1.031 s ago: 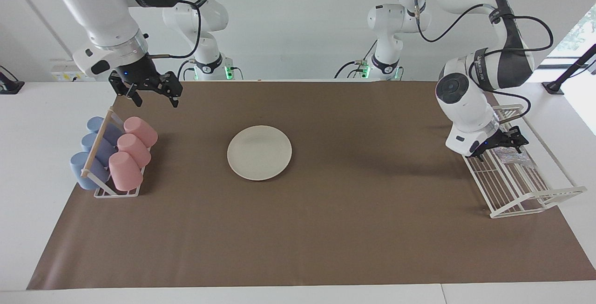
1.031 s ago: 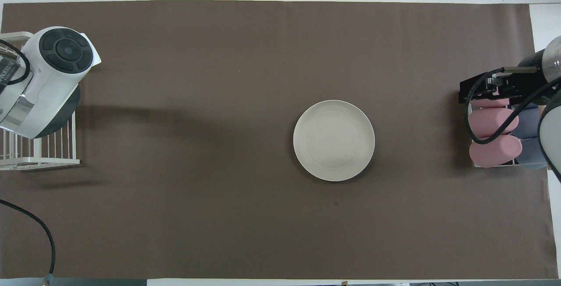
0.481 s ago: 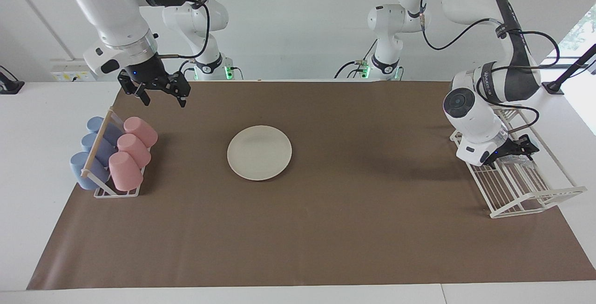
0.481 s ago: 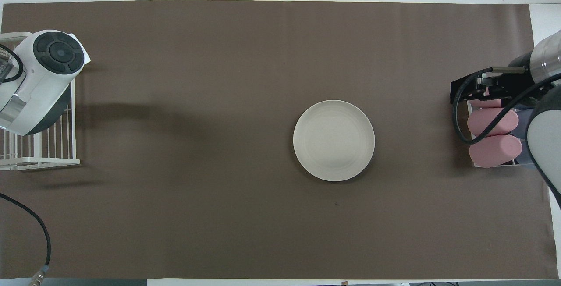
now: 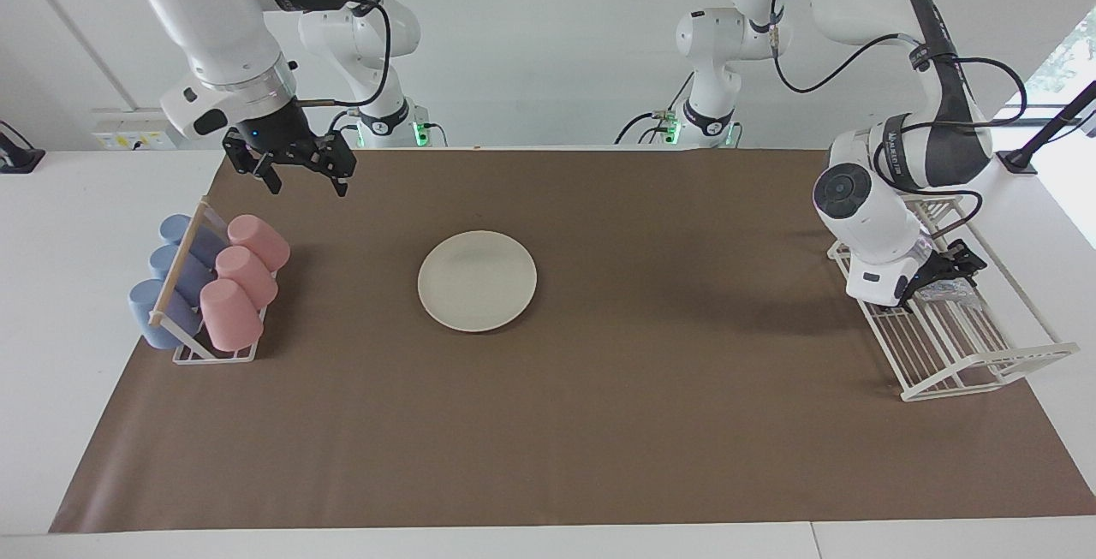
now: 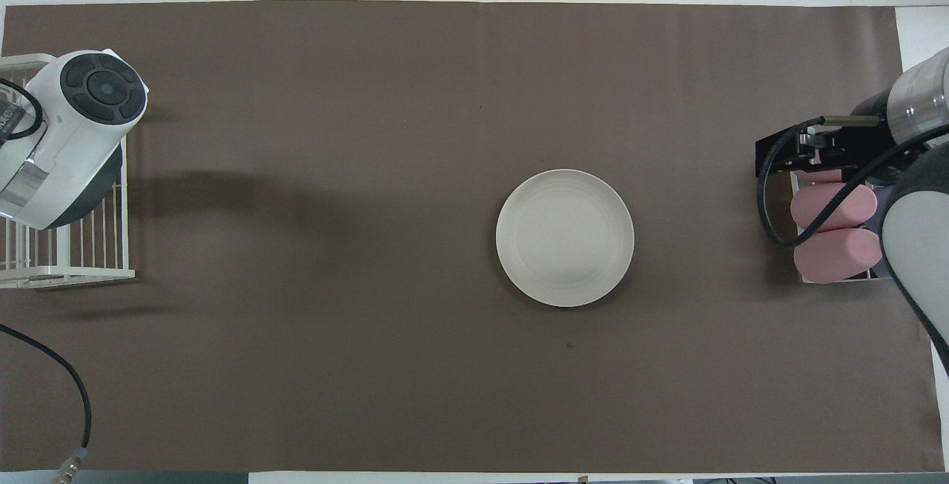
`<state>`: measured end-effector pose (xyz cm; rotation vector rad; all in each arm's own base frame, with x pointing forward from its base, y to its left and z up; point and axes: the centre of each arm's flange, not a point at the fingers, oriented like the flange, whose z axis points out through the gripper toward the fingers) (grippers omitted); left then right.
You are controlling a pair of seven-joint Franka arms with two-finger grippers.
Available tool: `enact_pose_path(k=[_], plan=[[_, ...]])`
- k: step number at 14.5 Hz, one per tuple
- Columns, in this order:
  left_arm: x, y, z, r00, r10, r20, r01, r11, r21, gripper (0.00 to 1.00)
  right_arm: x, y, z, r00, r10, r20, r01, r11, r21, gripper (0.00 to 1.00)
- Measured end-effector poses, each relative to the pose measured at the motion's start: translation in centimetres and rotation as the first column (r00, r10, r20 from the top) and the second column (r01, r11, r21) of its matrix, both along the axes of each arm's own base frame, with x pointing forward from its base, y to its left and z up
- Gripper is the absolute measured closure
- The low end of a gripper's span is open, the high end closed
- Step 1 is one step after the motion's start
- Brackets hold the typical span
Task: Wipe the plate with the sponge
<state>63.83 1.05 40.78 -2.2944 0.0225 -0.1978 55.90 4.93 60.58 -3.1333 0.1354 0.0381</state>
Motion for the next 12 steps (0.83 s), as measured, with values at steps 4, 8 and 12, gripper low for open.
enact_pose_path(k=[4,8,12], plan=[[-0.2,-0.2,0.1,1.0,0.016,-0.004,-0.016,1.0,0.007,0.41,0.0,0.2,-0.1,1.0,0.004,-0.002,-0.004,1.0,0.0,0.0],[-0.2,-1.1,0.1,1.0,0.008,-0.006,-0.008,1.0,0.009,0.85,-0.1,0.3,-0.1,1.0,0.006,-0.002,-0.006,1.0,0.0,0.0],[-0.3,-1.3,0.1,1.0,0.012,-0.009,-0.012,1.0,0.011,0.86,-0.1,0.9,-0.1,1.0,0.016,-0.003,-0.016,1.0,0.0,0.0]])
